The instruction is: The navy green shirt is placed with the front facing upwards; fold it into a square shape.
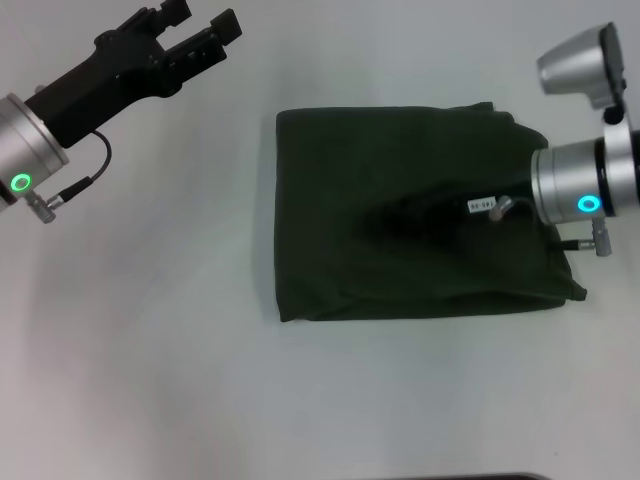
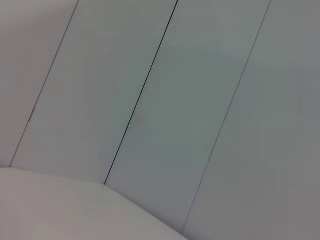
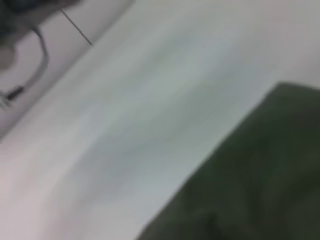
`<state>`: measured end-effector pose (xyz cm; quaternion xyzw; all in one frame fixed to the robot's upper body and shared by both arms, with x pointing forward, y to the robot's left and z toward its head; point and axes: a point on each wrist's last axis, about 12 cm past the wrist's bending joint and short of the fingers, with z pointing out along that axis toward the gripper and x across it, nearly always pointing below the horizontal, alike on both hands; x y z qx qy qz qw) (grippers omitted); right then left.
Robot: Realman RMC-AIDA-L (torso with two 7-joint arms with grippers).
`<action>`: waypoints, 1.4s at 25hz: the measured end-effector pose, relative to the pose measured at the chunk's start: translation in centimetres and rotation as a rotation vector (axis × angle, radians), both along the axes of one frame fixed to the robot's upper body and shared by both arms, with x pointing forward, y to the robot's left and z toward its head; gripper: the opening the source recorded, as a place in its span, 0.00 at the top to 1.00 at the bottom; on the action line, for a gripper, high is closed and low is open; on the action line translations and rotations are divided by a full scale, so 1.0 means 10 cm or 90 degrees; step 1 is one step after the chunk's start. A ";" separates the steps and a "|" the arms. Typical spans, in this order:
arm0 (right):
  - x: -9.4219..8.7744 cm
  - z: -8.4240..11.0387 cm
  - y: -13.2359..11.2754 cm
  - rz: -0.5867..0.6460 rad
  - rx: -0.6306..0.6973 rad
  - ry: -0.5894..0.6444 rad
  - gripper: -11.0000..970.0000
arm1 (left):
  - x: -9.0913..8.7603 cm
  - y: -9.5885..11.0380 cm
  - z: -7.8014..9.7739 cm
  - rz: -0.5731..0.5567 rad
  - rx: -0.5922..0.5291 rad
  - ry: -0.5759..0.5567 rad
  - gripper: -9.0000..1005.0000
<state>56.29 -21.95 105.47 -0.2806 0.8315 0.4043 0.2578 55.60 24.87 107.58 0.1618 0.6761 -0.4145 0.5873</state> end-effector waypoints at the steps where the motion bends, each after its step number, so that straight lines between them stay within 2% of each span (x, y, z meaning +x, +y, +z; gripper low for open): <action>1: 0.00 0.03 -0.01 0.003 0.009 -0.006 0.91 | 0.00 0.00 0.00 0.000 0.000 0.000 0.12; 7: -0.02 0.14 0.06 0.057 0.036 -0.024 0.92 | 0.00 0.00 0.00 0.002 0.001 0.001 0.12; 13: -0.08 0.10 0.14 0.106 0.023 -0.022 0.93 | 0.00 0.00 0.00 0.003 0.001 0.001 0.12; 17: -0.12 0.05 0.14 0.107 0.008 0.001 0.93 | 0.00 0.00 0.00 0.003 0.001 0.001 0.12; 26: -0.19 -0.10 -0.03 0.068 -0.043 0.051 0.93 | 0.01 0.00 0.00 0.001 0.000 0.000 0.12; 30: -0.23 -0.10 -0.09 0.063 -0.039 0.045 0.93 | 0.01 0.00 0.00 0.001 0.000 0.000 0.12; 35: -0.24 -0.02 -0.12 0.088 -0.008 -0.003 0.93 | 0.01 -0.02 0.01 -0.001 0.000 -0.001 0.12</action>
